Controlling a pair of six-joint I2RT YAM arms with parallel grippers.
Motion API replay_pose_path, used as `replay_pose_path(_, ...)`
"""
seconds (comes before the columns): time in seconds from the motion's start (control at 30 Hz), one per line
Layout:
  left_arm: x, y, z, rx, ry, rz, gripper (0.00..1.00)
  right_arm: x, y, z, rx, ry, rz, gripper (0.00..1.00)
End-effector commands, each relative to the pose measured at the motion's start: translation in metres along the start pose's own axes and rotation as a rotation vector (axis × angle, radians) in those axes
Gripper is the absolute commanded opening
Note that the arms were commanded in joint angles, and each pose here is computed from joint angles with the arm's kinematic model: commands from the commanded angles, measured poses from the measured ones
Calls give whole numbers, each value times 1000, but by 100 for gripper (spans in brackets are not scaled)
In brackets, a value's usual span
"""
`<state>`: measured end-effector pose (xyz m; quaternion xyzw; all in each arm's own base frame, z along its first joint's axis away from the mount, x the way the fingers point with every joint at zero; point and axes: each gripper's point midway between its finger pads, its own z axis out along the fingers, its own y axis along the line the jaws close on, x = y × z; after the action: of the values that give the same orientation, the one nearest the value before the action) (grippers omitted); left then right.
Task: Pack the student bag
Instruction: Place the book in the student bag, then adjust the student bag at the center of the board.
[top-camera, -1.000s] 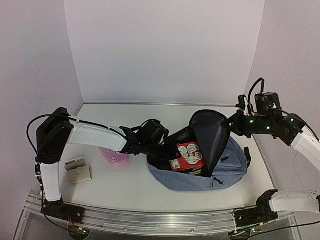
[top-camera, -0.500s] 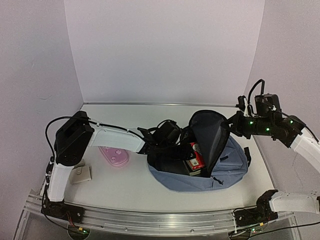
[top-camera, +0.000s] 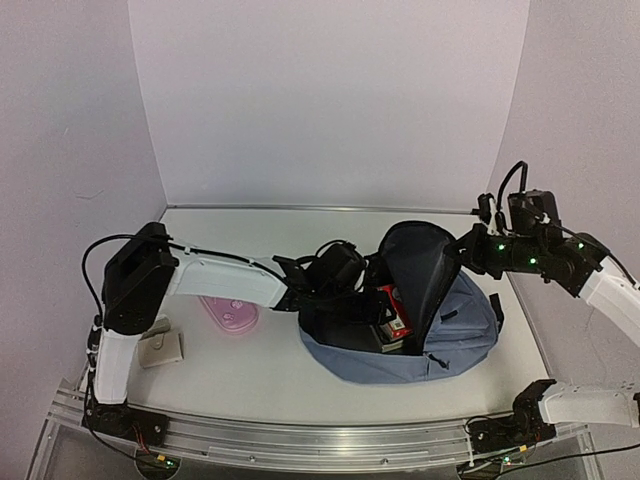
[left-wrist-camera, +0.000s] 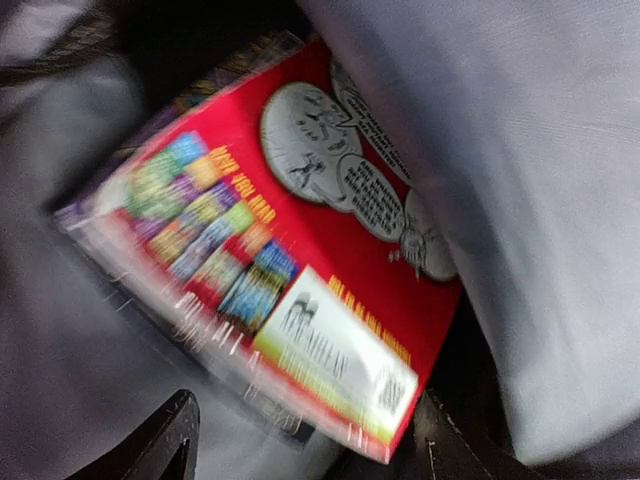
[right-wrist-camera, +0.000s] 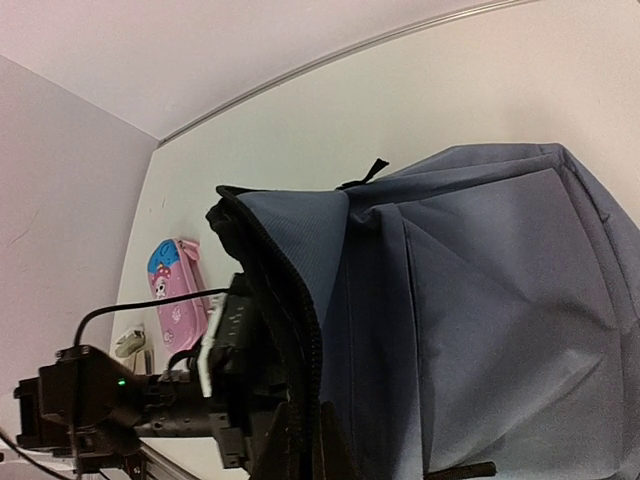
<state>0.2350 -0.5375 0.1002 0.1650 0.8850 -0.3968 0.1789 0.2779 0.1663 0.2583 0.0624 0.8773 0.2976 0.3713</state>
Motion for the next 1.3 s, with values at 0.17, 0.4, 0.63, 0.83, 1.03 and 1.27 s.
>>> replay_pose_path(0.17,-24,13,-121,-163,-137,31,83,-18,-6,1,38,-94,6,0)
replay_pose_path(0.4,-10,63,-145,-256,-88,-74,89,-15,25,-3,-112,-56,-47,0)
replay_pose_path(0.63,10,84,-126,-293,11,-128,84,1,52,12,-177,-9,-80,0)
replay_pose_path(0.83,17,103,-116,-376,42,-154,32,22,82,32,-207,30,-110,0)
replay_pose_path(1.03,17,104,-109,-350,24,-163,6,34,97,44,-242,54,-108,0)
replay_pose_path(1.27,-3,104,-103,-275,-46,-185,0,51,113,57,-292,75,-84,0)
